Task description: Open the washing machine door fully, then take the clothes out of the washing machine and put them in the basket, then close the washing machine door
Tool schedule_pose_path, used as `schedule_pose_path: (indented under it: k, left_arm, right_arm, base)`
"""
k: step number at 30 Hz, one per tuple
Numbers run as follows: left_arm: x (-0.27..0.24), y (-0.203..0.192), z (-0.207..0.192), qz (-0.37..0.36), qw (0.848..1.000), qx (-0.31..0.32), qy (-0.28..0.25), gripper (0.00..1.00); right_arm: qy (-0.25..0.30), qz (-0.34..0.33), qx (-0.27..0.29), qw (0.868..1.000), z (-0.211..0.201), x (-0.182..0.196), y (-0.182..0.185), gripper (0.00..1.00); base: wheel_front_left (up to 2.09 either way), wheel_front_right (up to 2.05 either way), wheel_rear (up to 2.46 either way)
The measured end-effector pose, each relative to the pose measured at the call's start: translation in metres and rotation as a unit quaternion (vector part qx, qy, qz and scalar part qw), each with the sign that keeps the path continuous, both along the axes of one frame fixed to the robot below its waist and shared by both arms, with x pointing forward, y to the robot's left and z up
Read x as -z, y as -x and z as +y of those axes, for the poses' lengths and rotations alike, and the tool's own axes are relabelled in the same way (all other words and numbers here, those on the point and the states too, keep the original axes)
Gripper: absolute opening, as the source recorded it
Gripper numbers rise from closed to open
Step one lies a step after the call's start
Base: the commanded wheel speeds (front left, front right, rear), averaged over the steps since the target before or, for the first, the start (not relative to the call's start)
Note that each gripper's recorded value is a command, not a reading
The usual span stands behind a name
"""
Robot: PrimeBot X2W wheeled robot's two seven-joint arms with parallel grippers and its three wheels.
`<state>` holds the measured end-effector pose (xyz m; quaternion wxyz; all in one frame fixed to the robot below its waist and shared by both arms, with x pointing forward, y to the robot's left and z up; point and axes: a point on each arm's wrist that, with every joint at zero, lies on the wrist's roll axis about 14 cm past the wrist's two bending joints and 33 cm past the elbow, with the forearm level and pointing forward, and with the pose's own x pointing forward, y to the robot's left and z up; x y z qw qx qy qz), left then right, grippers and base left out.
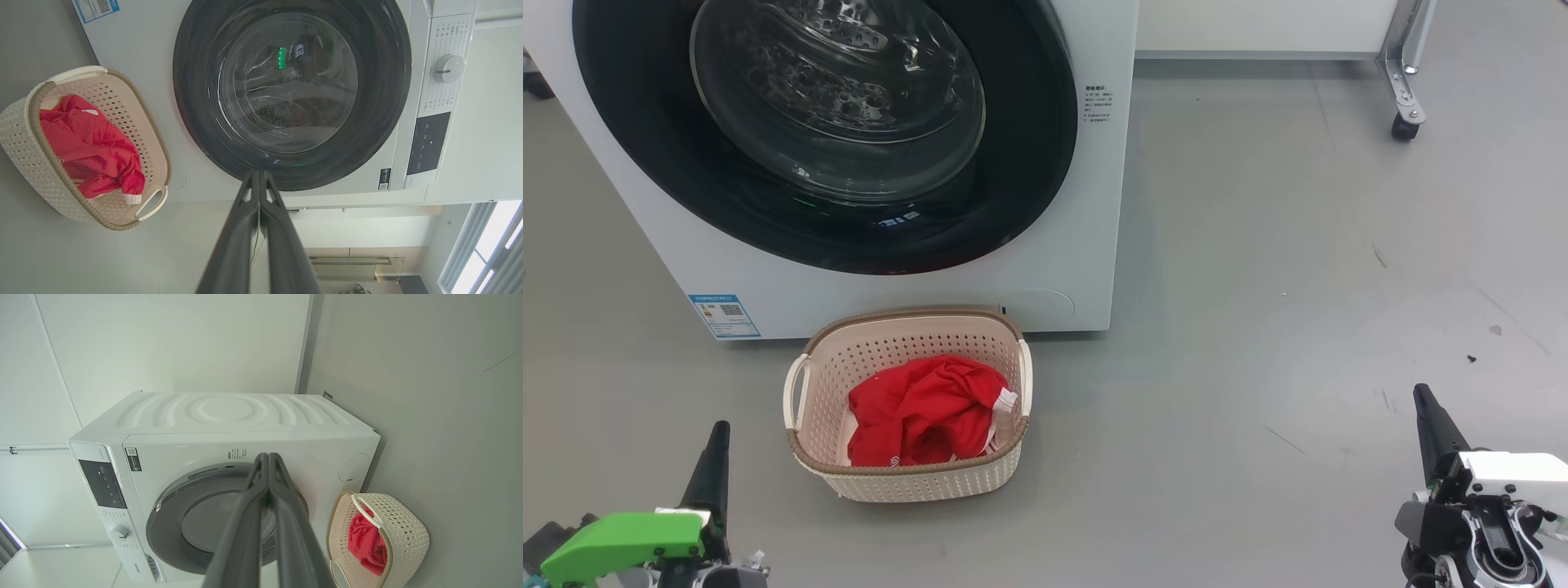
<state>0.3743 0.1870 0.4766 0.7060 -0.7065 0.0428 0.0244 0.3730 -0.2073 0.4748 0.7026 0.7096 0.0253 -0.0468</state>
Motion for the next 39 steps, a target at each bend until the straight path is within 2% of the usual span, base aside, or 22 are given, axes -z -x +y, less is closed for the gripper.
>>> schedule_pose_path:
  k: [39]
  left_arm:
    - [-0.0001, -0.0001, 0.0003, 0.0, 1.0, -0.001, 0.0, 0.0]
  right_arm:
    - [0.0, -0.002, 0.0, 1.0, 0.0001, -0.0012, -0.0003, 0.0]
  base:
    - [0.0, 0.0, 0.0]
